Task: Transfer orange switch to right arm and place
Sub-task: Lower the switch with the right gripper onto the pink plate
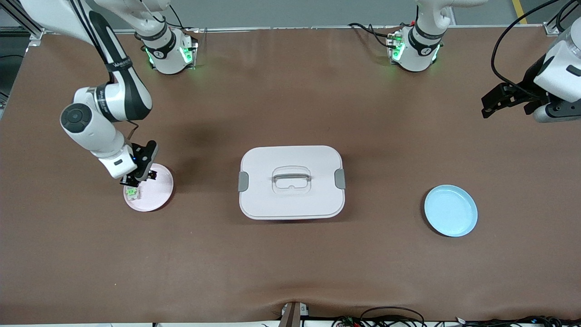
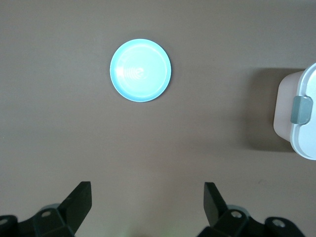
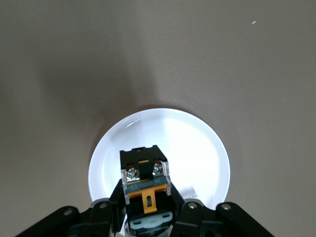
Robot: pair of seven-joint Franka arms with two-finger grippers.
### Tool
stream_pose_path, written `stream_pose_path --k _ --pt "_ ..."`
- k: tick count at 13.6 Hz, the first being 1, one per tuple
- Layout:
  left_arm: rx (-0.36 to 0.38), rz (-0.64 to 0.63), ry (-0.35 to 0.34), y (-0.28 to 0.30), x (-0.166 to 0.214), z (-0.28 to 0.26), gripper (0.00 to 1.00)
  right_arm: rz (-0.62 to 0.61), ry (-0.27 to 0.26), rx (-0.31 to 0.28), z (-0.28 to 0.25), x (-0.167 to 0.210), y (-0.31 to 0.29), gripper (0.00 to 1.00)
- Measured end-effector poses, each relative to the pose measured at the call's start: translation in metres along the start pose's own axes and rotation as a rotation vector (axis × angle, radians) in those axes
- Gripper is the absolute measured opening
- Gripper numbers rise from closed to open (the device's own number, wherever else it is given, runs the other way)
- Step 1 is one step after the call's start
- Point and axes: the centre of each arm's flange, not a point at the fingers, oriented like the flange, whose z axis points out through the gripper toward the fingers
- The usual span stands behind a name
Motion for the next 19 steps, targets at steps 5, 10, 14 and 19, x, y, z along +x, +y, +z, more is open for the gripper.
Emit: stream_pose_path --k 5,10,14,19 --pt "-0.001 0.000 0.003 0.000 0.001 0.000 1.00 -0.038 -0.017 0.022 0.042 -0.005 -0.004 0.35" --pt "-0.004 0.000 0.020 0.000 0.003 -0.001 1.00 -0.048 -0.013 0.014 0.076 -0.020 -0.003 0.35" --pt "-0.005 0.000 0.025 0.000 0.003 -0.001 1.00 -0.058 -0.003 0.021 0.095 -0.017 -0.006 0.35" --pt "-0.005 0.000 0.025 0.001 0.003 -0.001 1.00 -0.063 -0.009 0.011 0.094 -0.017 -0.001 0.43"
